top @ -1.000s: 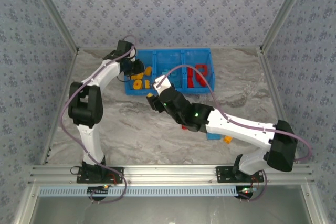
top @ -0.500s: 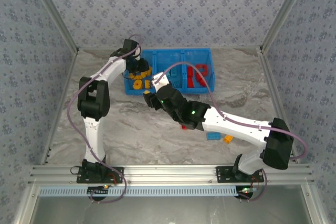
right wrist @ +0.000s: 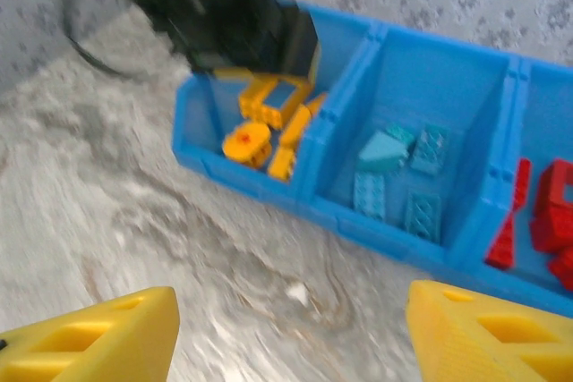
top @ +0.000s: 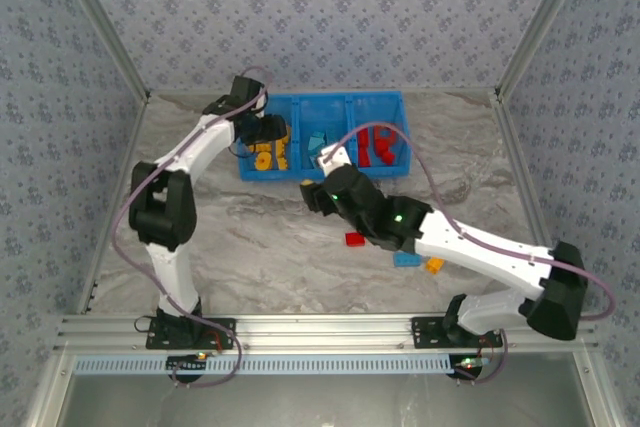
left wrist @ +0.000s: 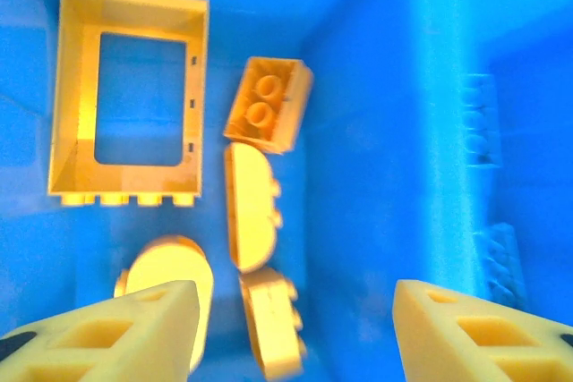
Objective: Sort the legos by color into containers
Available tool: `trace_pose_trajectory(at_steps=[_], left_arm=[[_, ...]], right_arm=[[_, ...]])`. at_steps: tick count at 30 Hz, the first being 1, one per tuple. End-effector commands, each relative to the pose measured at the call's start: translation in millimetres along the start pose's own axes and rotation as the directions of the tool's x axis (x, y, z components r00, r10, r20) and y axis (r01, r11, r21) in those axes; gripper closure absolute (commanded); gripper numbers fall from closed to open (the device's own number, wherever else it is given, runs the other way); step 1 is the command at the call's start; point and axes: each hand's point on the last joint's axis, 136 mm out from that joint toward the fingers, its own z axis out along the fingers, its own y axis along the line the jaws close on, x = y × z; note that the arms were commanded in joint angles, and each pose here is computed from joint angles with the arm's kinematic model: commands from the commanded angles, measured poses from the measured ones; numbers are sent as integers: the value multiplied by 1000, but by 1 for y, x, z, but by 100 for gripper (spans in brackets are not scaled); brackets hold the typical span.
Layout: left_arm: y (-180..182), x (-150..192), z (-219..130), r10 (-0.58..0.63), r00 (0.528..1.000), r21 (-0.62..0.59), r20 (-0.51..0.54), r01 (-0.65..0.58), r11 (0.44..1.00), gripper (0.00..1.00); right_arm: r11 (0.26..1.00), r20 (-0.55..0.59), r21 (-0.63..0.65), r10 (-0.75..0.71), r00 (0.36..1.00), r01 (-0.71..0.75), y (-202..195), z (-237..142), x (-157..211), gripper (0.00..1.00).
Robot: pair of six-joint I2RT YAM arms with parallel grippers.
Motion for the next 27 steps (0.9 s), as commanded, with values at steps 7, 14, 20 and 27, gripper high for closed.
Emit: trace_pose_trajectory(at_steps=[7, 14, 20, 27], left_arm=[[-91, 86, -144, 182, 974, 283, 133, -213, 935, 34], [-112, 196, -202, 236, 962, 499, 134, -271, 823, 31], [-105, 228, -221, 238, 960, 550, 146, -279, 787, 31], [-98, 238, -228, 235, 962, 566, 141, -273, 778, 31]], right_arm=[[956, -443, -192, -286, 849, 222, -29, -24, 138, 14], [934, -698, -206, -350, 625, 292, -42, -9, 187, 9], [894, -766, -223, -407, 497, 388, -51, 11, 205, 7], [849, -779, -288, -477, 406, 443, -53, 31, 220, 7]])
